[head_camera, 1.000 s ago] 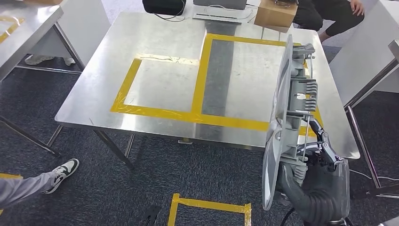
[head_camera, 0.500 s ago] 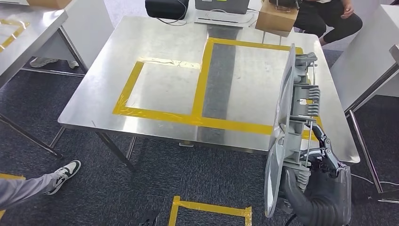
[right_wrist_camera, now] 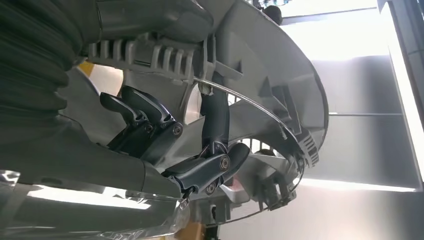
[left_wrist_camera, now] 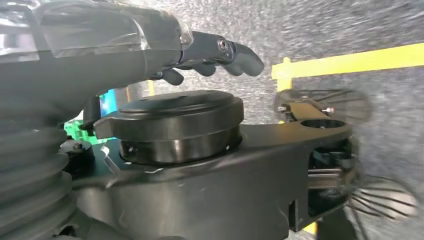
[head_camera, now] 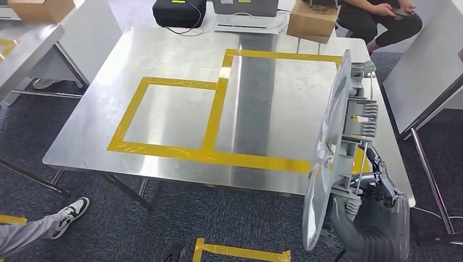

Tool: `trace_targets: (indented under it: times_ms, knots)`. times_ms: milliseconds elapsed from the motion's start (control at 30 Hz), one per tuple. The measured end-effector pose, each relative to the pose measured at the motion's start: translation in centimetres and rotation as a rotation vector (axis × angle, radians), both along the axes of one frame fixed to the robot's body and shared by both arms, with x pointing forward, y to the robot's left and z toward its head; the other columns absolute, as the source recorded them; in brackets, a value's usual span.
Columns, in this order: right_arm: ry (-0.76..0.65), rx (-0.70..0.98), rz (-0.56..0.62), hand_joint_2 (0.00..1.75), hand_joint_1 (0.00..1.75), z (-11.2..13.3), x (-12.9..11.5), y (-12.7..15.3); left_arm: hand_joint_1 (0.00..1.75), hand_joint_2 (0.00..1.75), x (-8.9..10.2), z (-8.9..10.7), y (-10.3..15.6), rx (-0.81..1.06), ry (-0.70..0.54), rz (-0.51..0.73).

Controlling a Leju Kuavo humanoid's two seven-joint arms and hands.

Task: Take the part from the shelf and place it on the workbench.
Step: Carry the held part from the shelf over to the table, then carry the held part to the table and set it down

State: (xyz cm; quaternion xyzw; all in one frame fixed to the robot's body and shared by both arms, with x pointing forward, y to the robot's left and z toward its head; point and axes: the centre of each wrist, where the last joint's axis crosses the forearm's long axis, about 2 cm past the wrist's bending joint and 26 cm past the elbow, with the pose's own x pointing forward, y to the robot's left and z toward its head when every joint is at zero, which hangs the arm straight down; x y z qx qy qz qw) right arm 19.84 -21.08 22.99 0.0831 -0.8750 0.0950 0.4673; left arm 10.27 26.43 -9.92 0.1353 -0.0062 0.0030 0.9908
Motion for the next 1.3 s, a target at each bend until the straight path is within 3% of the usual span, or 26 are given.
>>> trace_targets:
  times_ms: [1000, 1133, 1300]
  knots:
    - [-0.006, -0.027, 0.01, 1.75, 1.75, 0.6, 0.3, 0.4, 0.0, 1.75, 0.1, 0.0, -0.2, 0.0, -0.015, -0.029]
    - [-0.012, -0.168, -0.039, 1.75, 1.75, 1.7, 1.6, 1.0, 0.0, 1.75, 0.3, 0.1, -0.2, 0.011, -0.025, -0.055]
    - [-0.077, -0.448, -0.141, 1.75, 1.75, 3.5, 4.8, 3.3, 0.0, 1.75, 1.9, 0.5, -0.7, 0.005, -0.062, -0.112]
